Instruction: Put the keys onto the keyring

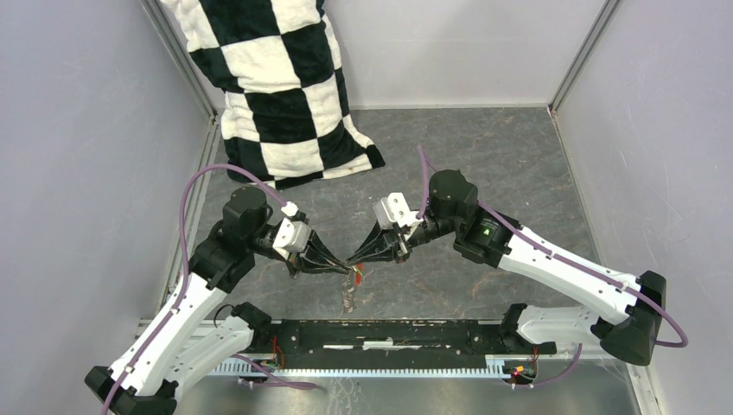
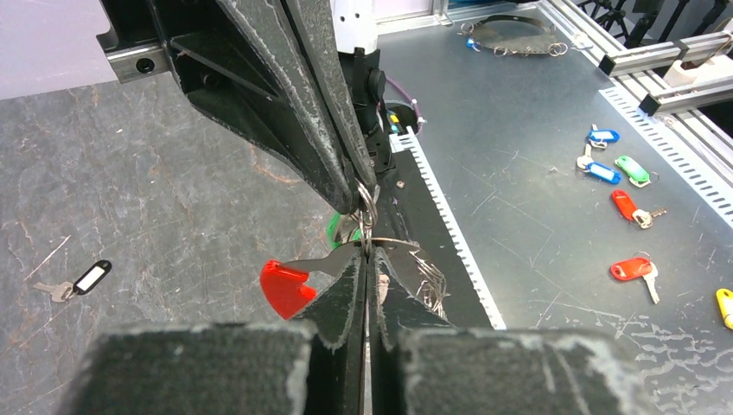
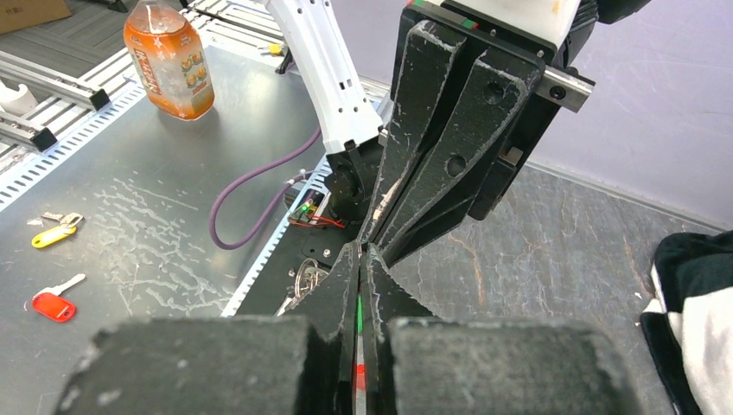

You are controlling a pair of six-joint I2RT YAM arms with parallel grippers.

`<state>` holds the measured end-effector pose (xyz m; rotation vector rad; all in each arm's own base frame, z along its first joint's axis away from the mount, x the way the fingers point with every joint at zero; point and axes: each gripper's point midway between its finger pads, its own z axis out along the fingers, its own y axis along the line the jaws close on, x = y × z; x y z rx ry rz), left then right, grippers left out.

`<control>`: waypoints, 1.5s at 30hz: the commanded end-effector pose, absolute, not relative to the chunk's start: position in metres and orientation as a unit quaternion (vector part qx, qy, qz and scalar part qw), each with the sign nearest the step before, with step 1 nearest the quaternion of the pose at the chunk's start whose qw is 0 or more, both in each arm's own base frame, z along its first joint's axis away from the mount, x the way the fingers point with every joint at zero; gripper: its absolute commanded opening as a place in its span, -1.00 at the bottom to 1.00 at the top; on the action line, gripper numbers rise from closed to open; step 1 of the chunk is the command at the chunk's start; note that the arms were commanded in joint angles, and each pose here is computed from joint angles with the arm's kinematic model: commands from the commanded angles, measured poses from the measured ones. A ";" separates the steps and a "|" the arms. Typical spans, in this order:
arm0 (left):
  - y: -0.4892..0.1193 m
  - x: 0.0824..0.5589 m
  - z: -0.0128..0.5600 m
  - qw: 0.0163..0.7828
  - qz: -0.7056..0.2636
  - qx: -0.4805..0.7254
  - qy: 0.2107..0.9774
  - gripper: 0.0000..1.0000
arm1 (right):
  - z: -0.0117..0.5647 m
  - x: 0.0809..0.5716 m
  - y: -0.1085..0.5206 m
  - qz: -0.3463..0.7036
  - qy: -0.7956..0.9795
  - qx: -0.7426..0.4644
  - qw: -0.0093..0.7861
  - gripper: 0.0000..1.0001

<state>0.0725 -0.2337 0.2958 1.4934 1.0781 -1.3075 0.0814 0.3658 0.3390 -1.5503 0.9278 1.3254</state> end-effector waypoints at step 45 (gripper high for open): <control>-0.233 0.075 0.312 0.479 -0.484 0.622 0.386 -0.96 | 0.325 0.108 0.376 0.492 0.445 -0.619 0.421 -0.43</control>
